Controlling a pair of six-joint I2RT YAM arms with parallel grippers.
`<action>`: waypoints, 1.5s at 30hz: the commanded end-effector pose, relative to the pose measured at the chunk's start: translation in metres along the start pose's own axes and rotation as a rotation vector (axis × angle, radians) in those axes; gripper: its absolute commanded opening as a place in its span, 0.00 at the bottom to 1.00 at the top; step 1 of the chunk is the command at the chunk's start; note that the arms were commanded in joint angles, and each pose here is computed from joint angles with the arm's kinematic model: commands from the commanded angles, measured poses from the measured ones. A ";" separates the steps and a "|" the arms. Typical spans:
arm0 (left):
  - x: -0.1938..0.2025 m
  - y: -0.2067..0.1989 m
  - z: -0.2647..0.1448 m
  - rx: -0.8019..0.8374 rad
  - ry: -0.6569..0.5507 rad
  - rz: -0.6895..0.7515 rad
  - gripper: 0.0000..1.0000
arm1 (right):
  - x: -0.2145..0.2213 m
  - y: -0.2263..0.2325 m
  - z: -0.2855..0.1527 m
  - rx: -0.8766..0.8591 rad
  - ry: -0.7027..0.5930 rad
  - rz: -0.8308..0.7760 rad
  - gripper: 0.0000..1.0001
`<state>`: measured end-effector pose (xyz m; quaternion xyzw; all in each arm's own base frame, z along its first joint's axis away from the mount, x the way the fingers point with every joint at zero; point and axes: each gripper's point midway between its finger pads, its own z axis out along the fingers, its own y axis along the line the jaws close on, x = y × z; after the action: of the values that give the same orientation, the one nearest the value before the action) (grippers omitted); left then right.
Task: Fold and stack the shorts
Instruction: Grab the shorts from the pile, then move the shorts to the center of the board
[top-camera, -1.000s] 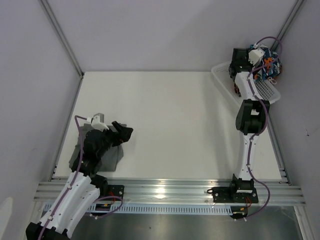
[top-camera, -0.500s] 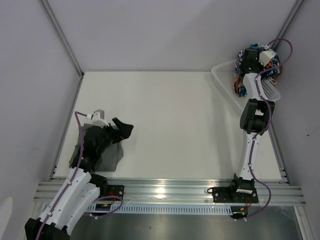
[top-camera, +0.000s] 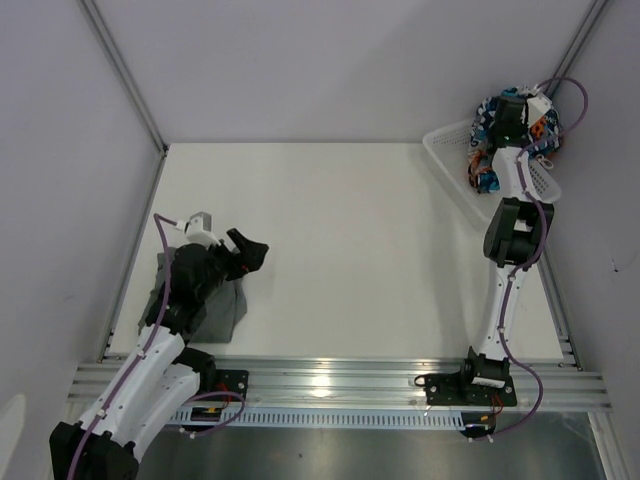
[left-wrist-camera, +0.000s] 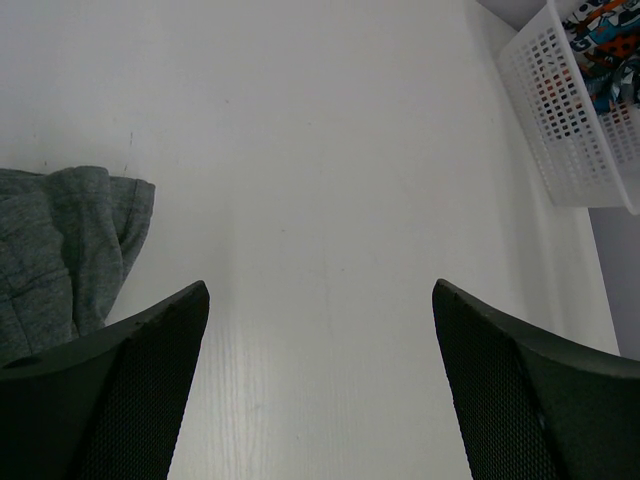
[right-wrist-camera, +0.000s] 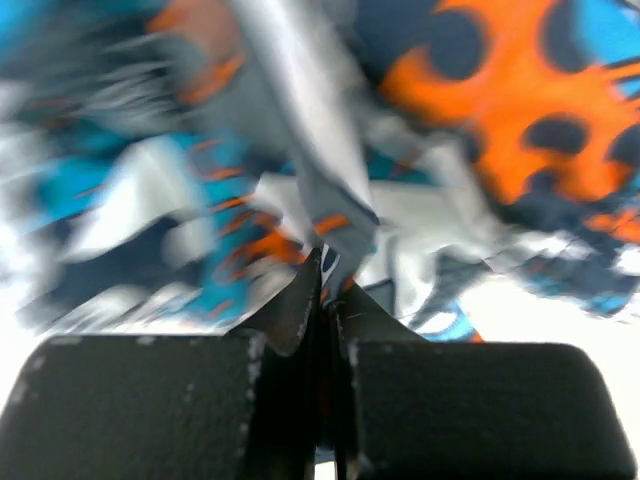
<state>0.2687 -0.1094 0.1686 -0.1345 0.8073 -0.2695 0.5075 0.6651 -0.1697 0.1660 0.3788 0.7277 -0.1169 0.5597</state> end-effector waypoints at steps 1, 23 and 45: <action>-0.024 -0.017 -0.008 0.048 -0.073 0.021 0.94 | -0.148 0.093 -0.111 -0.467 -0.180 0.129 0.00; -0.043 -0.032 -0.048 0.097 -0.142 0.040 0.94 | -0.198 0.074 -0.607 -1.607 0.015 0.038 0.00; -0.065 -0.033 -0.054 0.007 -0.144 0.039 0.95 | 0.045 0.018 -0.309 -0.420 0.374 -0.343 0.89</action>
<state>0.2478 -0.0900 0.2386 -0.1435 0.7820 -0.2524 0.5515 0.4301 0.1054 0.2349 0.0967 0.8910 0.1529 0.4164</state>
